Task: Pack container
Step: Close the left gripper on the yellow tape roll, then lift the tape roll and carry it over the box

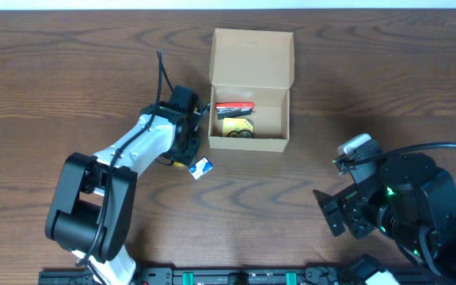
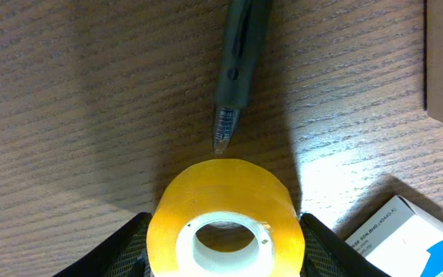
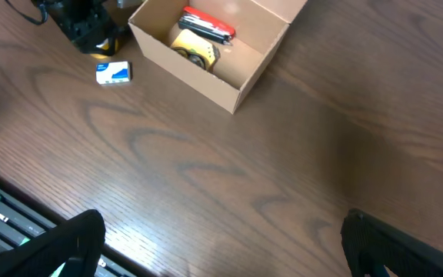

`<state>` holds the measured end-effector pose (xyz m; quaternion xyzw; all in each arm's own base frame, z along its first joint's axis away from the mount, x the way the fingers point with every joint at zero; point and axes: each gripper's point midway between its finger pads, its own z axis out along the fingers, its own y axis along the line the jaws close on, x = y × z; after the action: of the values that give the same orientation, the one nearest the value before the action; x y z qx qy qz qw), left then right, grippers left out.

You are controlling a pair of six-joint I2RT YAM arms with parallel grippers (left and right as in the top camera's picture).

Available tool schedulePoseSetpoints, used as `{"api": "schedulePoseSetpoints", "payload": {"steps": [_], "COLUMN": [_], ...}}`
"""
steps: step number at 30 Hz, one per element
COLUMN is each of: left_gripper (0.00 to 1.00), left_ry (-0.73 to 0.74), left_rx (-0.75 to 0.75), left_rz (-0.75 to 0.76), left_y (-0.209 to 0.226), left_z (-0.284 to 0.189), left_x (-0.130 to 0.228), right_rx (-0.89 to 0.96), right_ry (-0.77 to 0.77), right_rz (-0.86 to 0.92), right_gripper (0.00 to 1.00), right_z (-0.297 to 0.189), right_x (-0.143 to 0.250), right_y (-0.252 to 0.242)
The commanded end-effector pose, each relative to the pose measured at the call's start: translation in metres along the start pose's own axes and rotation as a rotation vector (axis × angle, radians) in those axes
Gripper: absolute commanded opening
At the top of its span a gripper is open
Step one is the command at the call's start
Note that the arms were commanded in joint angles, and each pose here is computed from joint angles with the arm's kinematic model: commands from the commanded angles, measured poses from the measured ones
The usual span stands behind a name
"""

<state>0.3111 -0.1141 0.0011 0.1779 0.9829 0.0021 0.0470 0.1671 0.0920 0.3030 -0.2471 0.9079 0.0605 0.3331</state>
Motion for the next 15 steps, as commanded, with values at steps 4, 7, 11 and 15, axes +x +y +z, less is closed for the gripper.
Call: {"api": "schedulePoseSetpoints", "payload": {"steps": [4,7,11,15], "left_gripper": [0.3,0.13,0.06,0.06], "left_ry": [0.038,0.046,0.038,0.002], "left_rx": [-0.053,-0.054,-0.074,-0.111], "left_rz": [-0.044,-0.043,-0.056,-0.064], "left_y": [0.01,0.01,0.014,0.021], "left_z": [0.005,0.001,-0.009,-0.029], "left_x": [0.01,0.009,0.001,-0.014], "right_rx": [0.022,0.022,0.022,0.022], "right_ry": [-0.001,-0.001,-0.001,-0.001], "right_rz": [0.027,0.027,0.027,0.027], "right_gripper": [0.99,0.99,0.99,0.99], "right_z": [0.0,0.0,0.0,0.0], "right_x": [0.0,0.0,0.0,0.0], "right_y": [-0.005,-0.005,-0.005,-0.005]}}
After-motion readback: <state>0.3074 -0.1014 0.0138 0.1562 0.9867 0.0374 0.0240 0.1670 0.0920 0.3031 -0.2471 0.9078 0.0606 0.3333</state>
